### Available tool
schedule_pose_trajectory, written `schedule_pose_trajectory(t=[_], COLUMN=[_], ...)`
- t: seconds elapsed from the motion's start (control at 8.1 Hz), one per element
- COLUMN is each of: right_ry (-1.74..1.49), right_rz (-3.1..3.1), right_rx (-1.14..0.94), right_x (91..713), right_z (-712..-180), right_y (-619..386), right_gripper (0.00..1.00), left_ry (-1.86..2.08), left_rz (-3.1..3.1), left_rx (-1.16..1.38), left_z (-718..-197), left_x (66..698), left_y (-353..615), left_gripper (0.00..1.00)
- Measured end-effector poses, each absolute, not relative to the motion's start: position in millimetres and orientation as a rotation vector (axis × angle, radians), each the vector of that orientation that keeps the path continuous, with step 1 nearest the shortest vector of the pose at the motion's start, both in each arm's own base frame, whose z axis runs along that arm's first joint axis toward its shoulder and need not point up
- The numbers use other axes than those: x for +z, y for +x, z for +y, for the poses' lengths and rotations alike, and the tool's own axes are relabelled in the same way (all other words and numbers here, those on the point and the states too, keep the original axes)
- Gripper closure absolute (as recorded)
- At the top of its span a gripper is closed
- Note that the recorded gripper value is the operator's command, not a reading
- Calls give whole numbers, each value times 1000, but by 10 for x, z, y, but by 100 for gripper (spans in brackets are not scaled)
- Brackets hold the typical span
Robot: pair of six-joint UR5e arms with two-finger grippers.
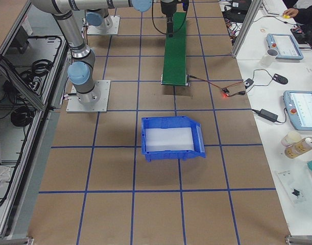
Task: Move capacitor from left to right
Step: 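Move the left gripper outward toward the parts beside the conveyor, then lower the left gripper and grasp the brown cylindrical capacitor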
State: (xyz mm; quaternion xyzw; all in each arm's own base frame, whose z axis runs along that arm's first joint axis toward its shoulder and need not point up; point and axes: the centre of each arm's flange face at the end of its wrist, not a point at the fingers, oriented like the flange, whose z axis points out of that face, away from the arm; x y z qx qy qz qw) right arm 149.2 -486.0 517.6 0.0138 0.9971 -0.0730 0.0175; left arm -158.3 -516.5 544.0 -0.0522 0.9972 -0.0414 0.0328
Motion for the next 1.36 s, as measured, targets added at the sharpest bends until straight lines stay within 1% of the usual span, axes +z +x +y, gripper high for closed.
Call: schedule_pose_trajectory(t=[0.37,0.62,0.86,1.11,1.36], right_ry=[47,43,41,43,46], right_rz=[3098,3098,3098,3099,3100], right_rx=[-227,-227,-227,-227,-226], right_x=[5177,5177,5177,5174,5170], right_z=[-4860,-4860,-4860,-4861,-4861], right_y=[1492,1492,1492,1486,1483], right_gripper=[0,0,0,0,0], left_ry=[-145,-224,-211,-217,-266], left_rz=[3062,3042,3026,3029,3052], left_rx=[-171,-172,-128,-35,73], left_z=[-5302,-5423,-5496,-5535,-5509], left_x=[5496,5518,5446,5178,4676], left_y=[-1181,-497,294,1306,2456], left_gripper=[0,0,0,0,0])
